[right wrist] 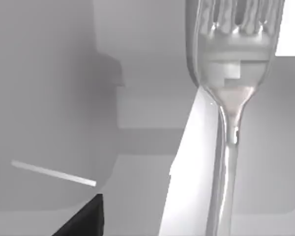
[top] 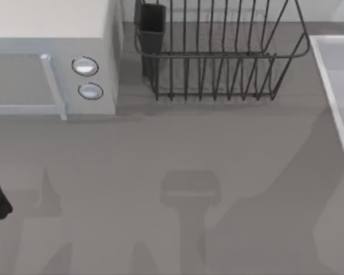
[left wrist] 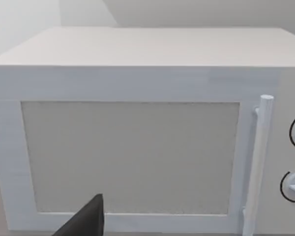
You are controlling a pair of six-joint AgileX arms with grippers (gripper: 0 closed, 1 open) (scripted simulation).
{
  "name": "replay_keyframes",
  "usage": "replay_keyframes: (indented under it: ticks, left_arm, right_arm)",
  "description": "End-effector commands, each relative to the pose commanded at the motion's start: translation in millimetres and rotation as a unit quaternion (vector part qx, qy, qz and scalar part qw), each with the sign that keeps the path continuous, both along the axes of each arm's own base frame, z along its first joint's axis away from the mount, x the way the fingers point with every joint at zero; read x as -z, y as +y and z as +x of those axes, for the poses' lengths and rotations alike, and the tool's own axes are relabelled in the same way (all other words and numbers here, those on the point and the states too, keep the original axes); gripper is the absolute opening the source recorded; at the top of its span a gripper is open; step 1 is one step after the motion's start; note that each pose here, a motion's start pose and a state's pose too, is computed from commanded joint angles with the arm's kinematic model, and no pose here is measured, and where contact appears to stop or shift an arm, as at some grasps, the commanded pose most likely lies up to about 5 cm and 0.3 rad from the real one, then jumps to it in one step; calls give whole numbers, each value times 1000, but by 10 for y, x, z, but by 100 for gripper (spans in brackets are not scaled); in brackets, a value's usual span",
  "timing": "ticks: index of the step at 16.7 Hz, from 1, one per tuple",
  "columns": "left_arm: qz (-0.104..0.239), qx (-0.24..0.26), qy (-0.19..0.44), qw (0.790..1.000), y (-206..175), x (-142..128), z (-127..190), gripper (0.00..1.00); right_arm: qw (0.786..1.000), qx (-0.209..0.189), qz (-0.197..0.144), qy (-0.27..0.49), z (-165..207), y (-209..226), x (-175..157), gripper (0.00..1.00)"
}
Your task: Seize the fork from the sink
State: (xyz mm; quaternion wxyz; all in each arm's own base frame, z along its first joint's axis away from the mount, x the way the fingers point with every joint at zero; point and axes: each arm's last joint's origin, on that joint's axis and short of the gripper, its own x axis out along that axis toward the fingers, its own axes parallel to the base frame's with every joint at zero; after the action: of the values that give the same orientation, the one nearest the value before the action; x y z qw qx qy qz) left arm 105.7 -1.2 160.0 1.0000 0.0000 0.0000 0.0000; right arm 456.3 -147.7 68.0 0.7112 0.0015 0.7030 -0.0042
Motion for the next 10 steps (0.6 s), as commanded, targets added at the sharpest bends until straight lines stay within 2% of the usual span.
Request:
replay_keyframes:
  ticks: [4,9,10]
  left_arm:
    - [0,0,0,1000,0,0,0,100]
    - [0,0,0,1000,0,0,0,100]
    - [0,0,0,1000,0,0,0,100]
  right_arm:
    - [1000,1,1,4,-60,9,518,100]
    - [1000,1,2,6,-71,11,566,100]
    - [1000,1,2,6,-71,11,566,92]
